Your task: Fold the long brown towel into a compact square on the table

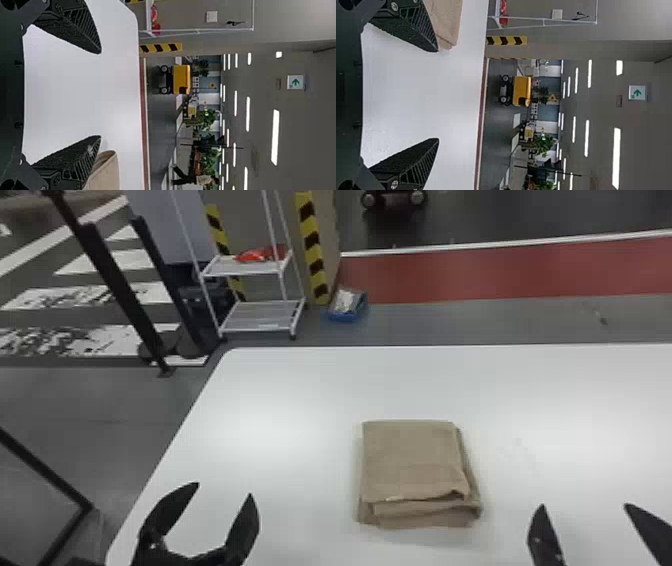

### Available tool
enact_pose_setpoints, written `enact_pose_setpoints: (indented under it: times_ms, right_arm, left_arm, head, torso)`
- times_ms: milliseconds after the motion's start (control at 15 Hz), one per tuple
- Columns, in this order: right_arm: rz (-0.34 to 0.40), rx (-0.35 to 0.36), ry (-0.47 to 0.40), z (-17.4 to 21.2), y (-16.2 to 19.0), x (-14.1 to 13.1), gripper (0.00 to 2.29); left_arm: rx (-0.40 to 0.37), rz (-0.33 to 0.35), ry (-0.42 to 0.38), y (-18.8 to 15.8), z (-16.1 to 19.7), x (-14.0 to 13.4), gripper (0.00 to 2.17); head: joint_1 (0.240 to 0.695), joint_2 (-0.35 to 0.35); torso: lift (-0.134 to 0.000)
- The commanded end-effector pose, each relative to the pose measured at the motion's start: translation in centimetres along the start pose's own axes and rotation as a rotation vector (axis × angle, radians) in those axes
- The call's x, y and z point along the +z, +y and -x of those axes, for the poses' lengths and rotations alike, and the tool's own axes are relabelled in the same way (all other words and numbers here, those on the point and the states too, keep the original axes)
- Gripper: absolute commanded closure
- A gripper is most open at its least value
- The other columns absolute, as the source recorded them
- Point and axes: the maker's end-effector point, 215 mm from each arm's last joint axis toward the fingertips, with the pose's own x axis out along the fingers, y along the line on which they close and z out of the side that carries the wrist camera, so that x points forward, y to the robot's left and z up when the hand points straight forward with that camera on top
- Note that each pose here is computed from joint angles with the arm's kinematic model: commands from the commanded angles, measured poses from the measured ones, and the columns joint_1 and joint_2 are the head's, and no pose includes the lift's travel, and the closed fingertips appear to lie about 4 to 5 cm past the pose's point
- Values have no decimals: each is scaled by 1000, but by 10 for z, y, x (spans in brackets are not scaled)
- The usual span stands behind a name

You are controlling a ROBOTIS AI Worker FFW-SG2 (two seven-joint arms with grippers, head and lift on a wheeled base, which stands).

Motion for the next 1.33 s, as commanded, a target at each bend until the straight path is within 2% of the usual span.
enact_pose_setpoints:
  times_ms: [0, 1267]
  right_arm:
    - [-4, 3, -7, -2, 3, 3, 90]
    - [-19, 6, -23, -8, 5, 4, 90]
  left_arm:
    - [0, 5, 0, -1, 0, 0, 130]
    - [-6, -16, 24, -11, 10, -2, 130]
  head:
    - [695, 222]
    - [695, 219]
  torso:
    - [-123]
    - [-123]
